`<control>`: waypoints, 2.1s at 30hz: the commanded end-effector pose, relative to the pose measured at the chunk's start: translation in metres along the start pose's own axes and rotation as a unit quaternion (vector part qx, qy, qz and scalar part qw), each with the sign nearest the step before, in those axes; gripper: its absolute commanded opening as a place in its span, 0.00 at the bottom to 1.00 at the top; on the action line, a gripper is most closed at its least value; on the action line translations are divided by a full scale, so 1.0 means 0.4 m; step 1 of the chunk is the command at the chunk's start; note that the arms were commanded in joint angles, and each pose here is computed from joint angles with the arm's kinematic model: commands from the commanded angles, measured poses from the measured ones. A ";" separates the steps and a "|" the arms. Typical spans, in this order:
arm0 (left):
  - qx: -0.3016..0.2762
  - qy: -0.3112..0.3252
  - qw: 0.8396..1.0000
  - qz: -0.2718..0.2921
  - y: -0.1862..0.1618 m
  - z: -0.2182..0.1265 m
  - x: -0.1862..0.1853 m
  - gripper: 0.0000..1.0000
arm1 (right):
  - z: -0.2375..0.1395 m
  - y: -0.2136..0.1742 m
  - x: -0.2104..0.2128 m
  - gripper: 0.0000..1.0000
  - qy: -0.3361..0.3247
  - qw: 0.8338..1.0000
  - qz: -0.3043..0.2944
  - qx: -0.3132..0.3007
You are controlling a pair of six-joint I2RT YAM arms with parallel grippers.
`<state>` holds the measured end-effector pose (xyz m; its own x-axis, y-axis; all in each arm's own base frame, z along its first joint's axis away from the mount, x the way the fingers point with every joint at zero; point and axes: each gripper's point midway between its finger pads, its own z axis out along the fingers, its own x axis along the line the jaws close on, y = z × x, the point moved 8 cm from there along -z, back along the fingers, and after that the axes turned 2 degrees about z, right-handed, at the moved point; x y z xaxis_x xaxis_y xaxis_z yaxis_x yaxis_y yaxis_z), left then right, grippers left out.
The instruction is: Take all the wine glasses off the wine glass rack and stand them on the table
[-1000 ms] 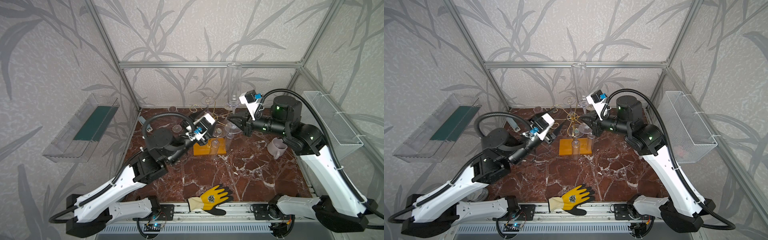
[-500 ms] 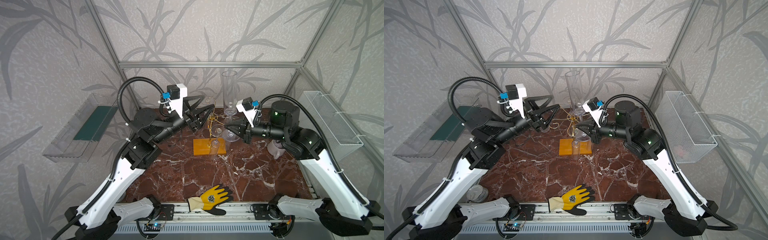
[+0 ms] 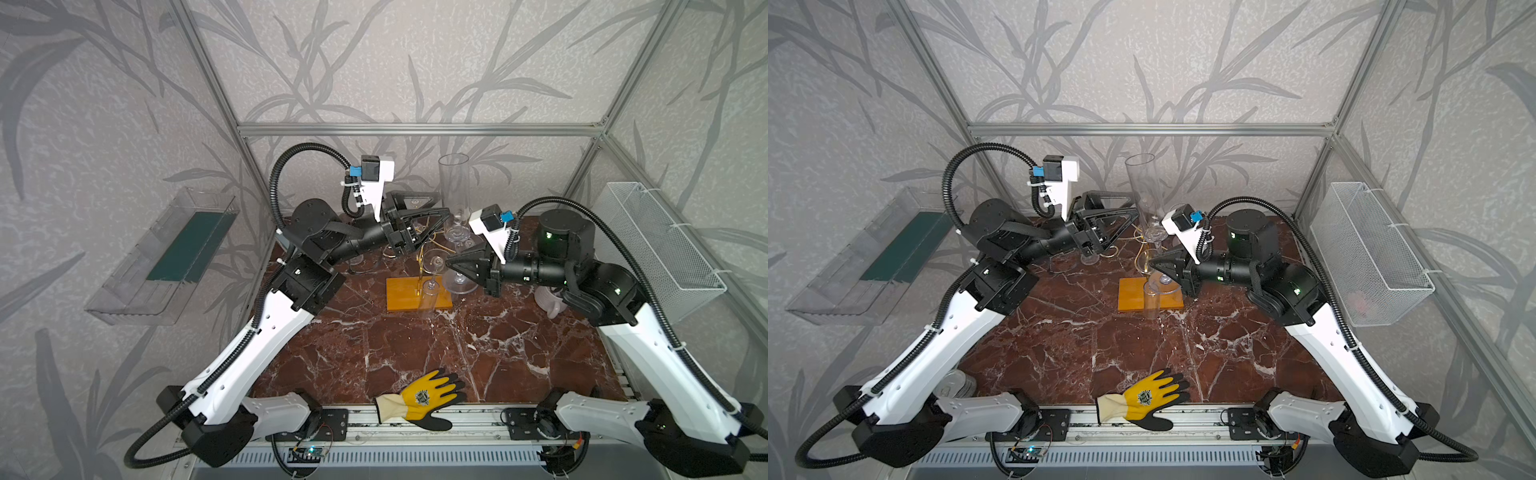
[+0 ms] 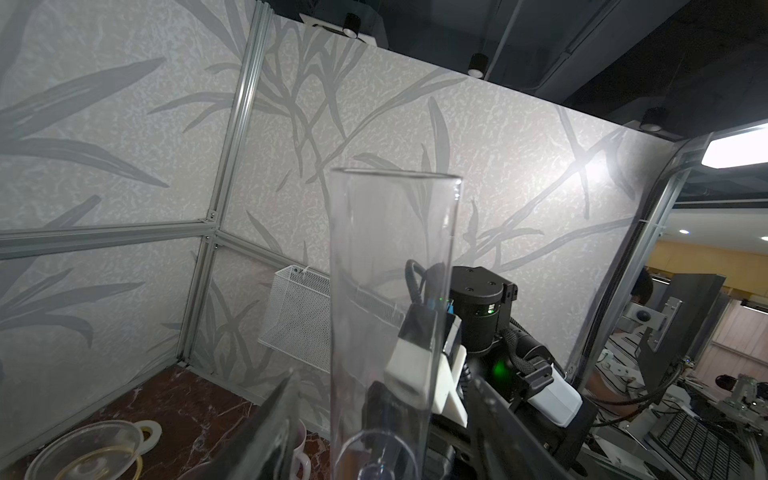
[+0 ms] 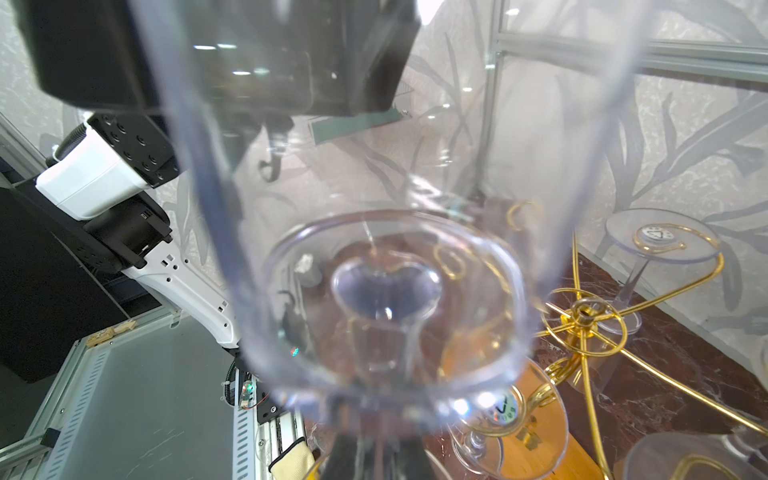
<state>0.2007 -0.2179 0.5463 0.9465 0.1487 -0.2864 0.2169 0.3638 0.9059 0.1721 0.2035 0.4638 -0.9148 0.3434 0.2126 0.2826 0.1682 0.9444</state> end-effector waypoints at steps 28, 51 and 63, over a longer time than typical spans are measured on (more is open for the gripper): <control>-0.020 -0.037 0.999 -0.007 0.029 0.023 -0.007 0.59 | 0.076 -0.019 0.050 0.00 0.045 0.998 -0.012 0.033; -0.026 0.014 0.999 0.028 0.035 -0.031 -0.034 0.31 | 0.005 0.029 0.053 0.99 -0.032 0.998 -0.059 -0.022; -0.015 0.185 0.974 0.132 0.039 -0.191 -0.081 0.30 | -0.136 0.082 0.075 0.99 -0.134 0.976 -0.137 -0.100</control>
<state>0.1578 -0.1652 0.5575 0.8990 0.3943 -0.1905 0.0400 0.3592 0.9324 0.1400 0.1796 0.5040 -0.8720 0.4880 -0.0388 0.0251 0.1237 0.9920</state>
